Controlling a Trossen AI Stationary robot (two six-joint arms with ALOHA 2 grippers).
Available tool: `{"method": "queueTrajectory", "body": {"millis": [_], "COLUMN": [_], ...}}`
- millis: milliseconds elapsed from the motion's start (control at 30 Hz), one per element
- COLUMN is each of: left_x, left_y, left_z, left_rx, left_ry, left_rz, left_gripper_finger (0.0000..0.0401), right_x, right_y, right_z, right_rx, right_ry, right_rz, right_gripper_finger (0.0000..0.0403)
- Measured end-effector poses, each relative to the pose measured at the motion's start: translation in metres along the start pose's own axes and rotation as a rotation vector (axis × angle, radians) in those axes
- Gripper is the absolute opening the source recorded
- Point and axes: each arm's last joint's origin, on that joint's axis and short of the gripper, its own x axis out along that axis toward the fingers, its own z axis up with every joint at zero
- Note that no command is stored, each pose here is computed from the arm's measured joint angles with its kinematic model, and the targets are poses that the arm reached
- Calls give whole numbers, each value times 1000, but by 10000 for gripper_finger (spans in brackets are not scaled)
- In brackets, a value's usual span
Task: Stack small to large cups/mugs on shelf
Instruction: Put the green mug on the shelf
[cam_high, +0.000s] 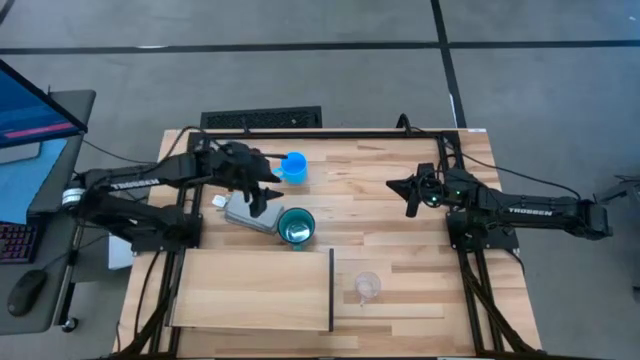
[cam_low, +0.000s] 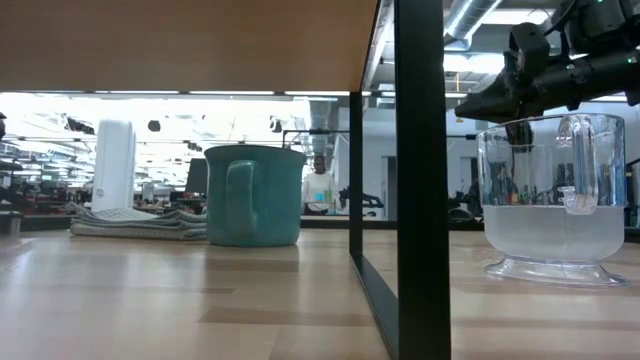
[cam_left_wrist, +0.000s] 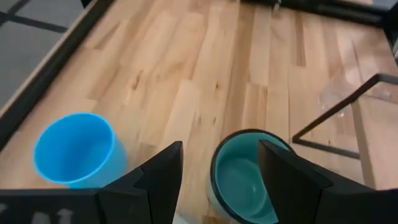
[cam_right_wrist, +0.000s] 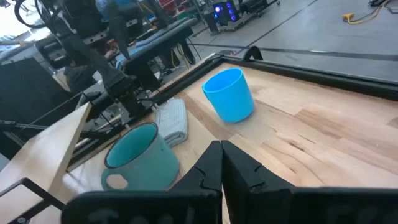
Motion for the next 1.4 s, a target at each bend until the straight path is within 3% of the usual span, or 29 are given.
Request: {"method": "queueTrajectory", "body": {"millis": [333,667,1033,1400], "left_x": [52,89,94,96], "left_y": [-14,-26,-27,-27], "left_z": [-18,-36,-38,-36], "left_rx": [-15,-1,20,18], "left_ry": [233,379,384,358], "left_rz": [-33,-17,47,37], "left_gripper_finger": [198,198,198,198], "right_x": [0,0,0,0], "right_y": [0,0,0,0], "right_z": [0,0,0,-1], "right_rx": [0,0,0,0], "right_ry": [4,4,6,11], "right_rz": [-1,0,2,-1], "right_gripper_finger": [24,21,23,23]}}
